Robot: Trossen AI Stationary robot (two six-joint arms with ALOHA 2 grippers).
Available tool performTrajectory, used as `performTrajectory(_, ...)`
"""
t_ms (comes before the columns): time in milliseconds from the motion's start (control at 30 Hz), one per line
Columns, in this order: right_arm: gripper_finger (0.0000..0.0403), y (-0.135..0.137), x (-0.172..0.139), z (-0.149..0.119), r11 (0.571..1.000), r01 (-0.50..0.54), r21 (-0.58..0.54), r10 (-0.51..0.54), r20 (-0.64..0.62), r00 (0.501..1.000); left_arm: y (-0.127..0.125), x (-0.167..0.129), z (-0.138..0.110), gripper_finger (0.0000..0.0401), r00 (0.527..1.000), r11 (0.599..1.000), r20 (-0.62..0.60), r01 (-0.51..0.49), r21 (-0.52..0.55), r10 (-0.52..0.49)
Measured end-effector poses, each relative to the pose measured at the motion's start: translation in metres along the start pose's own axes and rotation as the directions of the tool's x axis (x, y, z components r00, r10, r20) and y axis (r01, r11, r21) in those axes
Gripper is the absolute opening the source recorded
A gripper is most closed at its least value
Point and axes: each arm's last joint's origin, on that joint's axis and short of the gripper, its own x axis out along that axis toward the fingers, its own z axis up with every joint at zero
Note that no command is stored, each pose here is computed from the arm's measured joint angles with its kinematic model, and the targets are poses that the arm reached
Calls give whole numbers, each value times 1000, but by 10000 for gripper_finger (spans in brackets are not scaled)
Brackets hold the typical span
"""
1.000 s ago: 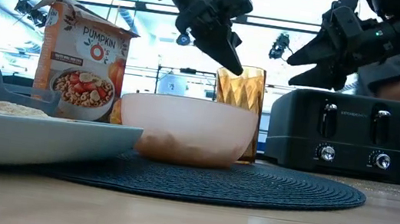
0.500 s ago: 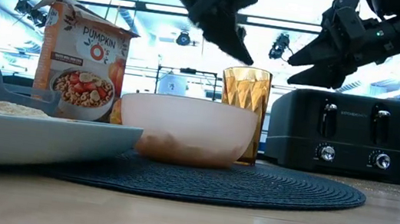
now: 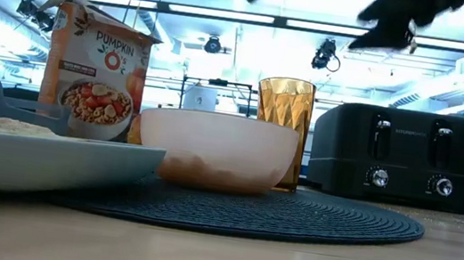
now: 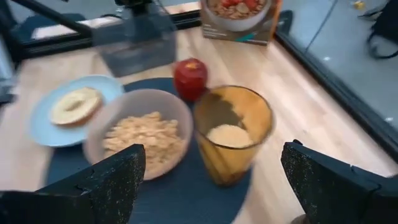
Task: Arrange a breakfast setting
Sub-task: Put the gold spoon on the right of the orange bowl on the blue placemat
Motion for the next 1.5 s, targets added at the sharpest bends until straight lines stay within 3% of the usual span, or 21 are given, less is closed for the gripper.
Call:
performTrajectory(267, 366, 47, -26, 34, 988, -128, 82, 135, -81, 987, -70, -43, 11, 157, 997, 991, 68, 39, -131, -30)
performTrajectory(400, 363, 77, -27, 43, 963, -160, 215, 199, -173, 965, -114, -52, 12, 151, 996, 986, 91, 25, -164, -10)
performTrajectory(467, 363, 93, -27, 44, 933, -163, 322, 254, -266, 930, -137, -55, 12, 151, 994, 986, 112, 19, -168, 0)
performTrajectory(600, 360, 125, -26, 33, 882, -123, 454, 371, -509, 777, -180, -58, 14, 151, 981, 989, 192, 1, -146, 28)
performTrajectory(767, 354, 161, -18, 4, 844, 0, 537, 465, -731, 500, -217, -55, 21, 151, 943, 996, 330, 5, -92, 26)
performTrajectory(1000, 335, 206, -11, -45, 872, 114, 476, 472, -879, 57, -237, -48, 24, 151, 916, 999, 398, -23, -45, 39)
performTrajectory(1067, 328, 215, -8, -56, 883, 117, 455, 462, -886, -45, -238, -46, 25, 151, 912, 999, 408, -21, -45, 37)
performTrajectory(1333, 319, 236, 5, -95, 914, 13, 406, 395, -880, -264, -239, -40, 26, 151, 909, 999, 415, -17, -45, 34)
performTrajectory(1500, 319, 246, 8, -120, 919, -105, 381, 328, -883, -335, -239, -36, 26, 151, 911, 998, 409, -27, -59, 49)
